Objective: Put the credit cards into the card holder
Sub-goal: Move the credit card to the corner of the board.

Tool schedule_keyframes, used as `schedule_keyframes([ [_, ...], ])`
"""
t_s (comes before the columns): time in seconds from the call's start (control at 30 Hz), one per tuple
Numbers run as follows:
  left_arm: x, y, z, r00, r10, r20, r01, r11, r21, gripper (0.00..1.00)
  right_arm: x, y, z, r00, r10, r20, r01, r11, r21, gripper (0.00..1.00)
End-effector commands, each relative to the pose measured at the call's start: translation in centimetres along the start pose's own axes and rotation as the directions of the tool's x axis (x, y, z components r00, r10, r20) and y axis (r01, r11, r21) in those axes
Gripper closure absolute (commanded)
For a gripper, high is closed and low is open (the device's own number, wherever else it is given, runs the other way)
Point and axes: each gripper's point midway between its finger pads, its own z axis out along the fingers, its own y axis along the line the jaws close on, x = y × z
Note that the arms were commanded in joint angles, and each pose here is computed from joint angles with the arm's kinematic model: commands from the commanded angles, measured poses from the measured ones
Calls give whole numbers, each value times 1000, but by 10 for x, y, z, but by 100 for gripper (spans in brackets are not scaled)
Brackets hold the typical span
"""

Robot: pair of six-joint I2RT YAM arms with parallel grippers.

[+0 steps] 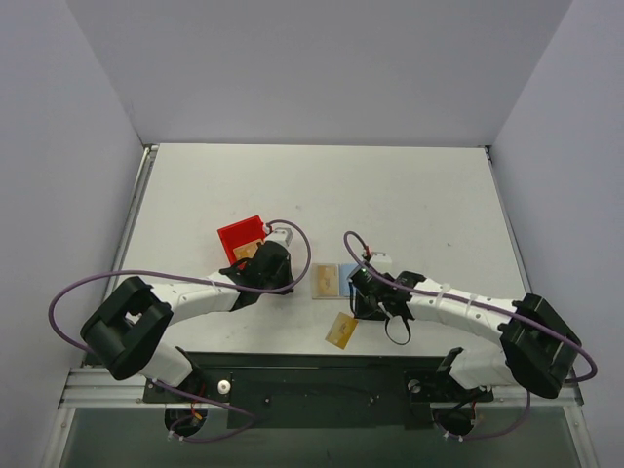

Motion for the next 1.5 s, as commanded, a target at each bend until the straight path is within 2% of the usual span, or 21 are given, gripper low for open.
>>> schedule_keyframes([
  [0.0, -17, -10, -7, 998, -16, 57, 14, 999, 32, 87, -27, 3, 4, 999, -43, 31, 44, 999, -23, 78],
  [0.17, -16, -7, -8, 998, -14, 57, 12, 1000, 21, 87, -23, 8, 13, 997, -73, -18, 71, 996, -59, 78],
  [0.2, -17, -7, -8, 998, -14, 60, 13, 1000, 21, 87, -15, 13, 15, 995, -79, -60, 73, 994, -86, 78],
  [0.37, -16, -7, -9, 998, -14, 58, 13, 1000, 19, 87, 0, 22, 22, 989, -94, -112, 80, 989, -124, 78],
  [0.6, -19, -9, -8, 998, -13, 60, 11, 1000, 21, 87, 13, 33, 22, 980, -138, -142, 115, 981, -155, 78],
  [1.03, -19, -9, -7, 998, -12, 58, 11, 1000, 22, 87, 37, 28, 15, 969, -151, -194, 119, 979, -167, 78],
  [1.47, -17, -8, -8, 998, -14, 59, 13, 1000, 20, 87, 44, 49, 13, 962, -189, -198, 130, 952, -277, 78],
])
